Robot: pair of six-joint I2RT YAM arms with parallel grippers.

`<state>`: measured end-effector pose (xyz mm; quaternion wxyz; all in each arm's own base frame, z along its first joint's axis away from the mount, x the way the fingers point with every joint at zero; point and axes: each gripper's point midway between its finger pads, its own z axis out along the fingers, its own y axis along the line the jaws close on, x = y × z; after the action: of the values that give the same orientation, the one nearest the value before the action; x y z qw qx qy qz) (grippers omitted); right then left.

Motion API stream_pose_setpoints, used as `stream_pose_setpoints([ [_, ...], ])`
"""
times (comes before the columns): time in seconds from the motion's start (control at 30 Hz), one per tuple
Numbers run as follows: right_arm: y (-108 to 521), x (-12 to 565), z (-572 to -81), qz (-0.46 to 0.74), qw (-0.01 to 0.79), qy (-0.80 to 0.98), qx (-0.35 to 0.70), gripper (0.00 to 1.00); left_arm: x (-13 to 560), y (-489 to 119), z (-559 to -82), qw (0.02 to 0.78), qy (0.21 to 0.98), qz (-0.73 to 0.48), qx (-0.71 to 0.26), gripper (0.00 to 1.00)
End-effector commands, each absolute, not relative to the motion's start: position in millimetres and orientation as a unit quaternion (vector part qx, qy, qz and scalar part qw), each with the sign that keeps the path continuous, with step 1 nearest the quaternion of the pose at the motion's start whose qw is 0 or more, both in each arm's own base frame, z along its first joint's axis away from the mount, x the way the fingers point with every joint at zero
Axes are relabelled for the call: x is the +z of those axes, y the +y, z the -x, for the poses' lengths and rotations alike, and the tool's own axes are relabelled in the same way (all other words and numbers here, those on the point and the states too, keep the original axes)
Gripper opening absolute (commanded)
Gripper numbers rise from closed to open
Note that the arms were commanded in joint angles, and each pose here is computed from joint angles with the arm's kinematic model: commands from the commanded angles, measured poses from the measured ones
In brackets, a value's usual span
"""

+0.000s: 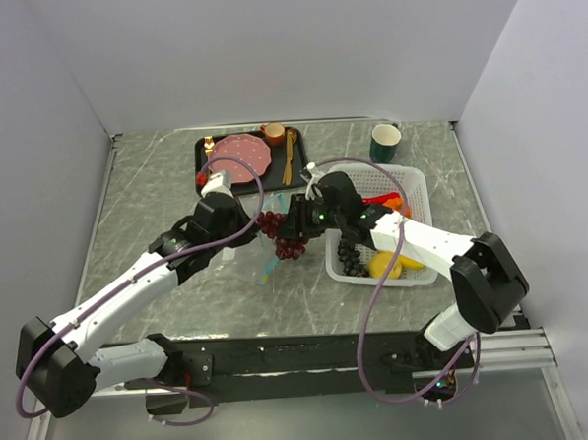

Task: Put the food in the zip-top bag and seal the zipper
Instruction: Place the fake fruit in the zipper food storage bag.

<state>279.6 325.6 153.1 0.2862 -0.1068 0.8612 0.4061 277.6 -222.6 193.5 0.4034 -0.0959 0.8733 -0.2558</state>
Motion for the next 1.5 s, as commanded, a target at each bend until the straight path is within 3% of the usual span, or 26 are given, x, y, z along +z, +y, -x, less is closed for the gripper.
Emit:
stream_pose_setpoints([
  [0.0,345,197,-304,0.076,0.338,0.824,0.449,0.40,204,-232,-276,0.407,0.865,0.076,-0.281,0.01],
  [0.57,365,193,-318,0.013,0.303,0.826,0.476,0.47,217,-247,-279,0.399,0.857,0.093,-0.312,0.01],
  [0.97,377,191,-309,0.011,0.301,0.830,0.469,0.60,240,-244,-281,0.420,0.839,0.110,-0.327,0.01],
  [1.1,384,196,-309,0.016,0.310,0.831,0.462,0.69,245,-240,-283,0.429,0.834,0.120,-0.324,0.01],
  [1.3,384,212,-303,0.036,0.322,0.816,0.479,0.99,264,-231,-285,0.454,0.820,0.131,-0.323,0.01],
  [1.47,345,210,-310,0.018,0.378,0.835,0.399,1.00,276,-209,-289,0.483,0.809,0.163,-0.292,0.01],
])
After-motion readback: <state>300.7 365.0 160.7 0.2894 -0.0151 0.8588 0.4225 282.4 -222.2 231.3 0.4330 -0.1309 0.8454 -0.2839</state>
